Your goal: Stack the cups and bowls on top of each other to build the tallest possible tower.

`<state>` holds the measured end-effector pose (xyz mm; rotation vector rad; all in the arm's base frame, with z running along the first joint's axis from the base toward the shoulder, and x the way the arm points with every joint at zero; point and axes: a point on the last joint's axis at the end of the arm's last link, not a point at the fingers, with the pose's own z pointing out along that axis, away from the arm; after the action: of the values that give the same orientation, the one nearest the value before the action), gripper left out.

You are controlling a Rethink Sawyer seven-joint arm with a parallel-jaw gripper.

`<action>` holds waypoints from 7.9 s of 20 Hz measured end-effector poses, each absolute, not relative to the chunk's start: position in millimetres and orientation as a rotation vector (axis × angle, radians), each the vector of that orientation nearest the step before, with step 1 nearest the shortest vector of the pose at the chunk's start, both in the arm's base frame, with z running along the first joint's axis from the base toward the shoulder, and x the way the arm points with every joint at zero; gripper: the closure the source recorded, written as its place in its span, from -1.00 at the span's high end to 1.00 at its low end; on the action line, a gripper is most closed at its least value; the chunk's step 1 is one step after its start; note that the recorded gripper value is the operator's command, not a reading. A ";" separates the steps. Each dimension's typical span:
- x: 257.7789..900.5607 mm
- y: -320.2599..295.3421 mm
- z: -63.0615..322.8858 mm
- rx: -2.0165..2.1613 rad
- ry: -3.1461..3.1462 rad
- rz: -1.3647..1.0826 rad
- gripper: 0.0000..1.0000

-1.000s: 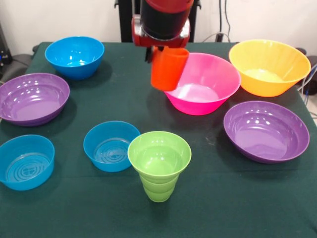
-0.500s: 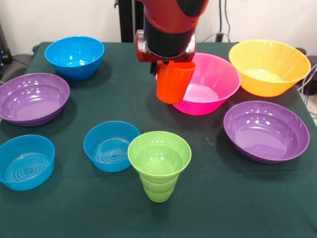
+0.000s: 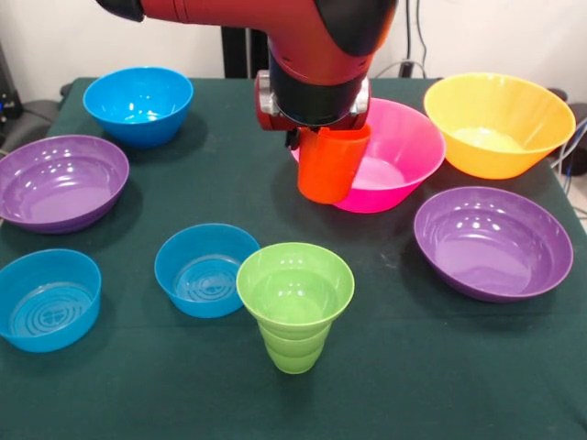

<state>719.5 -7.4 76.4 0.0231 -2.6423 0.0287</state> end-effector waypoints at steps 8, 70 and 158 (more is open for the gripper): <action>737.7 -7.0 77.3 0.011 -2.656 0.001 -1.00; 707.8 -17.3 83.4 0.126 -2.591 -0.056 -1.00; 776.8 -53.1 76.9 0.044 -2.829 -0.100 -1.00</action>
<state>776.8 -53.1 76.9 0.0435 -2.8288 -0.1001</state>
